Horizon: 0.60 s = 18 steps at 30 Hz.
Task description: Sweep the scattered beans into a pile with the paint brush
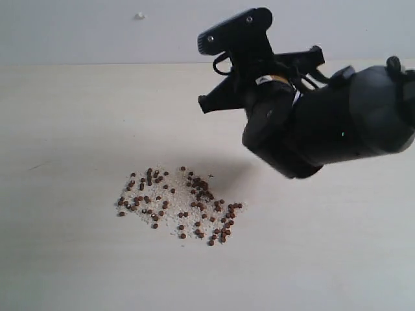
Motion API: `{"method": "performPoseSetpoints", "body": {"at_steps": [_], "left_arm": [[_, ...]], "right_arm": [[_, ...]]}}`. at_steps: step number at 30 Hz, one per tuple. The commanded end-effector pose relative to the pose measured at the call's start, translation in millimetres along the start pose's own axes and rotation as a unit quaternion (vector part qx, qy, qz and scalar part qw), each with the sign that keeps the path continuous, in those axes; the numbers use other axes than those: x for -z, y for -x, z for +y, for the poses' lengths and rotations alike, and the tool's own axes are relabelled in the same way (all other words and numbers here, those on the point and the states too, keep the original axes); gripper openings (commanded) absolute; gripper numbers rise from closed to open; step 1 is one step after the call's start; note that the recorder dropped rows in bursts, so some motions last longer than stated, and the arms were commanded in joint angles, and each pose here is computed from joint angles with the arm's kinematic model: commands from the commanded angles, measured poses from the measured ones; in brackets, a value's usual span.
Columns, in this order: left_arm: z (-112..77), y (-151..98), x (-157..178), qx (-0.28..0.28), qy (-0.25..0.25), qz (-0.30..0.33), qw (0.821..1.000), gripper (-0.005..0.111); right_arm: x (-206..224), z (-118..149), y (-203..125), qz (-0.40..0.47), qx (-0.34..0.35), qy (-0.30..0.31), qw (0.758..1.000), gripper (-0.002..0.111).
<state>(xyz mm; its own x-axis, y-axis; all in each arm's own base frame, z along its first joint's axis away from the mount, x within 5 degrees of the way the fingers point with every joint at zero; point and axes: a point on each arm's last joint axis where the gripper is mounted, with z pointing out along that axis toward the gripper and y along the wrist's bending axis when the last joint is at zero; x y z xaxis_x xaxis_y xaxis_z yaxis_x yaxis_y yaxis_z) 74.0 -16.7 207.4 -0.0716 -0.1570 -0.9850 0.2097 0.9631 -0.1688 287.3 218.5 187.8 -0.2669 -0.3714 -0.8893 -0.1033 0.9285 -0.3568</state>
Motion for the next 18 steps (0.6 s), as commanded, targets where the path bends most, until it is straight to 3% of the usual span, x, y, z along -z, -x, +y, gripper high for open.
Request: {"method": "performPoseSetpoints", "body": {"at_steps": [1,4,8,18], "left_arm": [[-0.1,0.8,0.6,0.005,0.0,-0.004,1.0,0.0],[-1.3,0.6,0.6,0.005,-0.008,-0.003,1.0,0.0],[-2.7,0.4,0.6,0.004,-0.017,-0.001,1.0,0.0],[-2.7,0.4,0.6,0.004,-0.017,-0.001,1.0,0.0]], "right_arm": [[36.2,9.9,-18.7,0.006,-0.013,-0.075,0.997,0.0],[51.6,26.2,-37.2,0.021,0.01,-0.112,0.993,0.0],[59.4,53.2,-57.8,0.024,0.014,-0.087,0.996,0.0],[59.7,99.0,-50.5,-0.016,0.016,-0.034,0.999,0.0]]}}
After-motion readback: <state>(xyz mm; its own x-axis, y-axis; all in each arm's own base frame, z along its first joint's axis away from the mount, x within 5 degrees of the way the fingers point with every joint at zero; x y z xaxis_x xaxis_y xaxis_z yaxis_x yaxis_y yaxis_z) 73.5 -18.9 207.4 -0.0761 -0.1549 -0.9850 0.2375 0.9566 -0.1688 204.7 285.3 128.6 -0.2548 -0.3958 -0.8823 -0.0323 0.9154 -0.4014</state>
